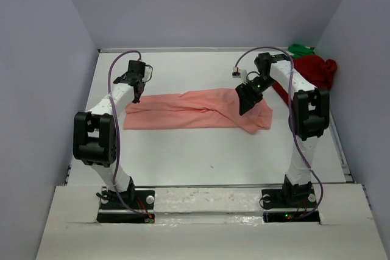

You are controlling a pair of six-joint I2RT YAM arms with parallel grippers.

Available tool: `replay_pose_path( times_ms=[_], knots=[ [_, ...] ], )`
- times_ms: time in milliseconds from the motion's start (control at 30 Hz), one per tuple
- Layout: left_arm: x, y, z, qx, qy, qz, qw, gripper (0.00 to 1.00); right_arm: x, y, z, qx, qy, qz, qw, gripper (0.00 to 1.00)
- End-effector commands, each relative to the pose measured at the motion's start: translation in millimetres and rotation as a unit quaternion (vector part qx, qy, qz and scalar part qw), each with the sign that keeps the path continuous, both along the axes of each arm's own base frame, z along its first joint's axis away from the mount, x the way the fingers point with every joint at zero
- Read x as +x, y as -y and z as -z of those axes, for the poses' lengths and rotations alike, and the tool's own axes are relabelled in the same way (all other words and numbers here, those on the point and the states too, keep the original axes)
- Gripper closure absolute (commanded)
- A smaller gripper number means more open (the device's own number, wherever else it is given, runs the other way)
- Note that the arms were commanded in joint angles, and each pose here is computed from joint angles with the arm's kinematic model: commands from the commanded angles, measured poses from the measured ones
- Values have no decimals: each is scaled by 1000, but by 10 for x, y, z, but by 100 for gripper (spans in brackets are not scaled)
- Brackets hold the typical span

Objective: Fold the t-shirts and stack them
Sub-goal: Fold the tshirt

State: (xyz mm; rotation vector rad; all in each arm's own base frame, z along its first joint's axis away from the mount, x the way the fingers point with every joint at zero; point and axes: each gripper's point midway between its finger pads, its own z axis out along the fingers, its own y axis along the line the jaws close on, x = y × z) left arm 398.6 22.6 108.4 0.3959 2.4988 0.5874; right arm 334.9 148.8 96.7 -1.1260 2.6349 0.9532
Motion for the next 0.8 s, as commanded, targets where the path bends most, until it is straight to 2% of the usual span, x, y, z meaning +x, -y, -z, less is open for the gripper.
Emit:
replay_pose_path(
  times_ms=[0, 467, 767],
  knots=[
    [-22, -13, -97, 9, 10, 0, 1000, 69, 292, -203, -133, 30, 39, 1, 999, 30],
    [-50, -50, -35, 22, 1, -3, 1000, 69, 697, -457, 31, 37, 55, -20, 998, 32],
    [-36, -60, 20, 27, -10, -4, 1000, 69, 770, -467, 55, 37, 63, -23, 997, 32]
  ],
)
